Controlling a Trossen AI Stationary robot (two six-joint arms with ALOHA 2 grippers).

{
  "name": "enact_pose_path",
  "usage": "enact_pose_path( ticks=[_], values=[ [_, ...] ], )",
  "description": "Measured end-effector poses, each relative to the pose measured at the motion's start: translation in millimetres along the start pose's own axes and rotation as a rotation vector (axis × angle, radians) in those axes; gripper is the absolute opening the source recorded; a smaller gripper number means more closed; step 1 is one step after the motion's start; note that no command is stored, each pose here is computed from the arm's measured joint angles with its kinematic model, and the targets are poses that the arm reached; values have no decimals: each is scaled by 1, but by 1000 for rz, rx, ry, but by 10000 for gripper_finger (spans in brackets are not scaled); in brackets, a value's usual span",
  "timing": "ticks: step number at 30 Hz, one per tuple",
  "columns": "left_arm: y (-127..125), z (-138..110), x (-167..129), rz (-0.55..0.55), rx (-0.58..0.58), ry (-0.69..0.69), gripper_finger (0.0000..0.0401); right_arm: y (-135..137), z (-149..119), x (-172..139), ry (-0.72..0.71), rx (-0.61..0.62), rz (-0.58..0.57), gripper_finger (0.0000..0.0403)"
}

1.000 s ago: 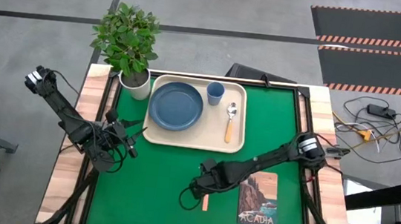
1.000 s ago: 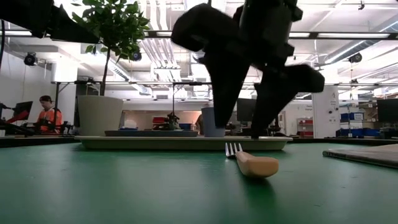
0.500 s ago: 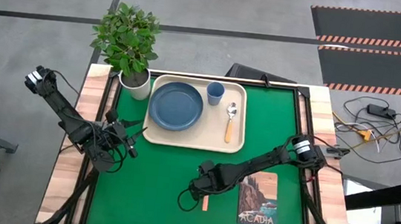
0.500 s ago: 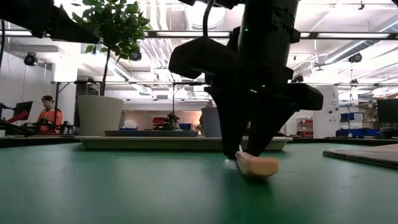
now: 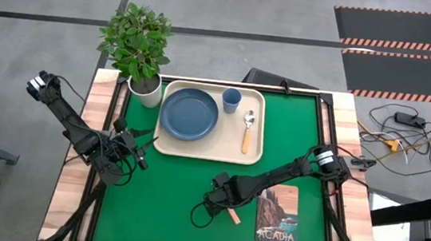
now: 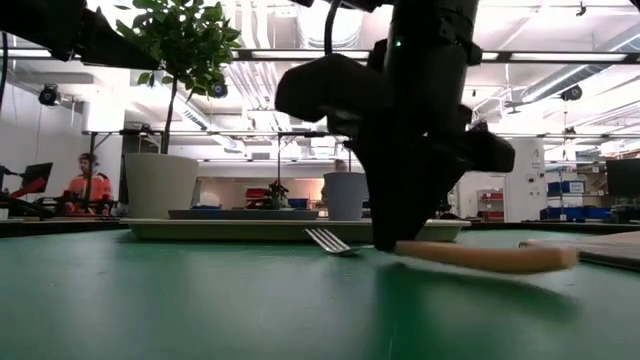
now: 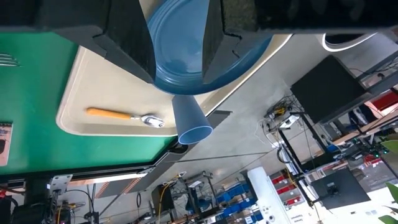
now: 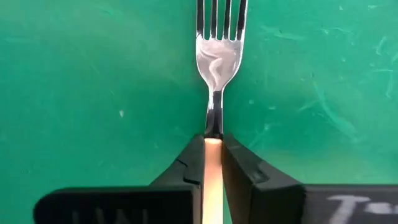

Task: Pick and place plate/cup/fork/spoon on tray
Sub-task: Put the yellow fork on the white serving tray to the left of the yellow spoon

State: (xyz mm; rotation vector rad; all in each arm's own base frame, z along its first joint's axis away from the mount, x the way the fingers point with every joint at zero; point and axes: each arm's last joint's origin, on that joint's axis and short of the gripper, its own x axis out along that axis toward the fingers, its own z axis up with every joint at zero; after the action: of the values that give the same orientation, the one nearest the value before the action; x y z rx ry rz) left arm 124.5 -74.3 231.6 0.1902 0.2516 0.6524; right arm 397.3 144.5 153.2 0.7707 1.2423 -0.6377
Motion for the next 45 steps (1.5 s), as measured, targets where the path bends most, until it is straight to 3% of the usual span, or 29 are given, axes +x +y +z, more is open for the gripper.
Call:
enact_pose_path(
  ticks=[8, 11, 15, 20, 27, 31, 35, 45],
  values=[
    [0, 0, 0, 0, 0, 0, 114, 11, 16, -48, -21, -8, 88, 24],
    [0, 0, 0, 0, 0, 0, 114, 9, 32, -69, -92, 24, 79, 24],
    [0, 0, 0, 1, -1, 0, 114, -3, 59, -94, -184, 70, 30, 24],
    [0, 0, 0, 1, 1, 0, 114, -29, 99, -104, -209, 174, -13, 23],
    [0, 0, 0, 1, 4, 0, 114, -71, 131, -93, -153, 263, -98, 23],
    [0, 0, 0, 0, 4, 1, 114, -88, 149, -77, -51, 309, 2, 22],
    [0, 0, 0, -1, 4, 1, 114, -104, 167, -61, -37, 369, 79, 22],
    [0, 0, 0, -1, 4, 1, 114, -143, 188, -45, -47, 473, 34, 22]
  ],
)
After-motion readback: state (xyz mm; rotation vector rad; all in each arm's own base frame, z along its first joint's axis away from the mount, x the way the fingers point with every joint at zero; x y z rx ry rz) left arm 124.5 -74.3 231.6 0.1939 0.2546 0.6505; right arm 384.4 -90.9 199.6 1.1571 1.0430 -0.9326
